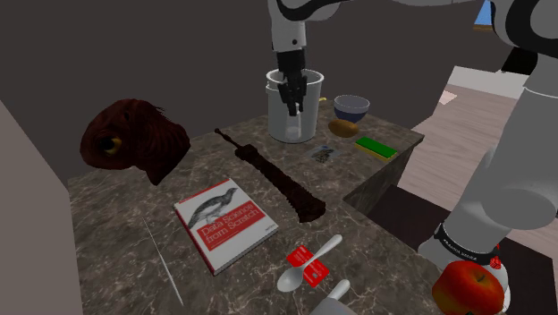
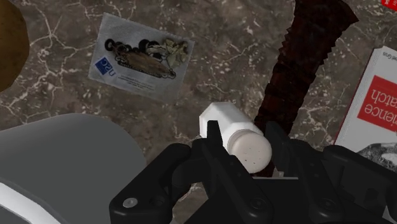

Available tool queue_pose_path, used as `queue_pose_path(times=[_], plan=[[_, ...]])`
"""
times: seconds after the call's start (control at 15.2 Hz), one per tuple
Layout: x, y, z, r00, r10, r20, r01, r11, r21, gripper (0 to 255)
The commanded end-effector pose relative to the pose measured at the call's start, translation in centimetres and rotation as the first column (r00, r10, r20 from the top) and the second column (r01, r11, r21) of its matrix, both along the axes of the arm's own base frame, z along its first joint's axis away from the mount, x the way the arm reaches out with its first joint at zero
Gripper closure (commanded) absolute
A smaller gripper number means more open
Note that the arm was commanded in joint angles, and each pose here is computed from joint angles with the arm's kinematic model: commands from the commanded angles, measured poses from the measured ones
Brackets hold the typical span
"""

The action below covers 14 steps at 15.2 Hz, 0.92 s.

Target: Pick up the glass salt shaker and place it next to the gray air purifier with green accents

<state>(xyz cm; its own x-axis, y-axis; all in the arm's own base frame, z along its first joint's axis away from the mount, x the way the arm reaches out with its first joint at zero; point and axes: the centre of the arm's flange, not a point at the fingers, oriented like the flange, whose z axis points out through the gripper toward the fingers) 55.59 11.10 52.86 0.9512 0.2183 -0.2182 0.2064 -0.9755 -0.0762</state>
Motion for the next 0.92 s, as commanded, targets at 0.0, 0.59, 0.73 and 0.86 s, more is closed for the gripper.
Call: queue_pose_path(times=[0.0,0.59,0.73,0.86], plan=[[0.1,0.0,1.0,1.000,0.000,0.000,0.000,1.000,0.000,255],[0.1,0.0,5.8,1.000,0.000,0.000,0.000,1.000,0.000,255],[0.1,0.0,6.8,1.000,0.000,0.000,0.000,1.000,0.000,255],[0.1,0.0,7.9,1.000,0.000,0.000,0.000,1.000,0.000,255]])
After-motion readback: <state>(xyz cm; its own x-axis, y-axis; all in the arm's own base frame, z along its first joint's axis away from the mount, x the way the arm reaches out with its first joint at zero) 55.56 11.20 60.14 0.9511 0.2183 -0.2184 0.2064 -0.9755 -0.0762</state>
